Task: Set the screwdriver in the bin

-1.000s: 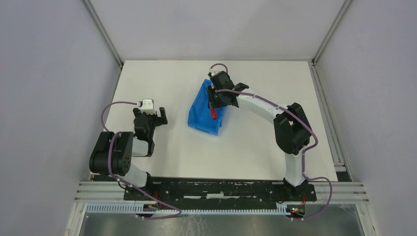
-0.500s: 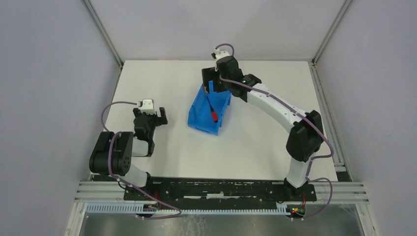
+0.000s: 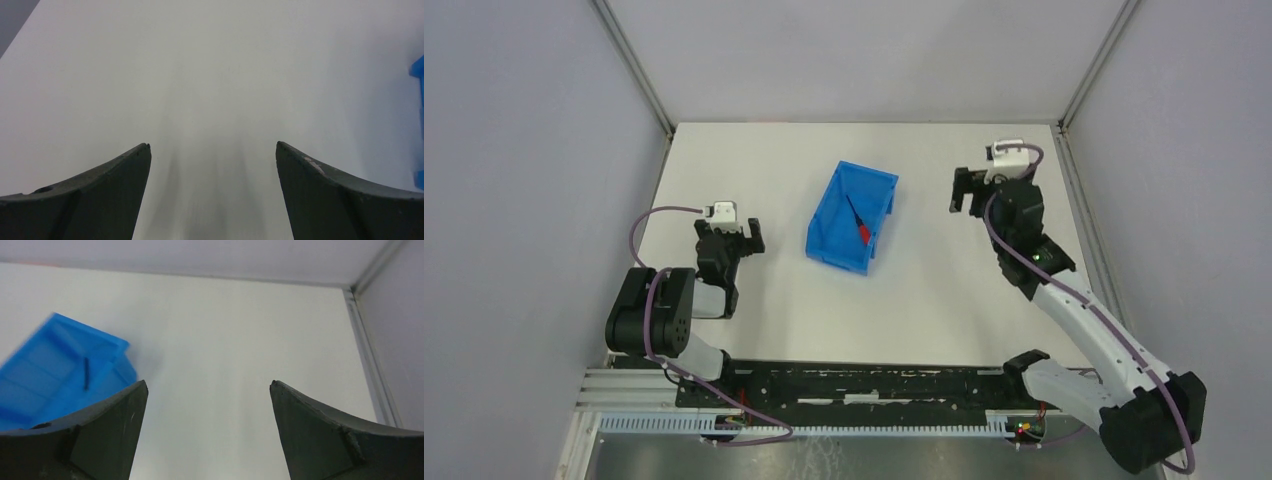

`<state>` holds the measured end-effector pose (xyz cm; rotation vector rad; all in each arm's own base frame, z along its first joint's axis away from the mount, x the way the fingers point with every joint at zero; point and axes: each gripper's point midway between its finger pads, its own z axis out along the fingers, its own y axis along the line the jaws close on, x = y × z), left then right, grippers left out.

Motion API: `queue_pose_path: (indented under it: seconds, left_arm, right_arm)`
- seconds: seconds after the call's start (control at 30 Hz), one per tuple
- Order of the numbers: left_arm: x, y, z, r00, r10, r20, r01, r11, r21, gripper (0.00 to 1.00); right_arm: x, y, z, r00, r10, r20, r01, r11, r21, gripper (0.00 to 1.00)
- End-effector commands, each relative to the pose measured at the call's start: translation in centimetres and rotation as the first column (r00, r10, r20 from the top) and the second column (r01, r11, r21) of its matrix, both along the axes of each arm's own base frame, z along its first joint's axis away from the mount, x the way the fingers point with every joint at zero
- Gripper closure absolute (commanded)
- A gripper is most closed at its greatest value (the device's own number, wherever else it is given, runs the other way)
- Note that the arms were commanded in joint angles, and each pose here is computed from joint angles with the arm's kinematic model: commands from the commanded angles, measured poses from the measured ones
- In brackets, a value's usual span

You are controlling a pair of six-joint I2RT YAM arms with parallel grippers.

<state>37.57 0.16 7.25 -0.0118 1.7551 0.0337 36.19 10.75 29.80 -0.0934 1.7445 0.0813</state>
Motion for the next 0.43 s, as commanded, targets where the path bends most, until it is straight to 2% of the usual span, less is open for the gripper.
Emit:
queue_pose_path:
  seconds: [0.0, 0.07, 0.2, 0.4]
  left_arm:
    - [0.5, -0.1, 1.5, 0.998, 0.01, 0.056, -0.008, 0.999, -0.031, 0.0]
    - [0.5, -0.1, 1.5, 0.998, 0.008, 0.056, -0.006, 0.999, -0.032, 0.0]
    - [0.5, -0.1, 1.5, 0.998, 0.01, 0.055, -0.008, 0.999, -0.032, 0.0]
    - [0.5, -0.1, 1.5, 0.998, 0.009, 0.055, -0.007, 0.999, -0.032, 0.0]
  right_arm:
    - [-1.8, -6.1, -6.9, 0.973, -0.229, 0.016, 0.229, 0.969, -0.09, 0.02]
    - [-3.2, -7.6, -10.1, 0.959, -0.282, -0.003, 0.279, 0.953, -0.117, 0.02]
    - [-5.6, -9.1, -14.6, 0.946, -0.323, 0.009, 0.323, 0.942, -0.089, 0.02]
    - [-6.3, -9.5, -16.6, 0.944, -0.329, -0.002, 0.328, 0.94, -0.095, 0.02]
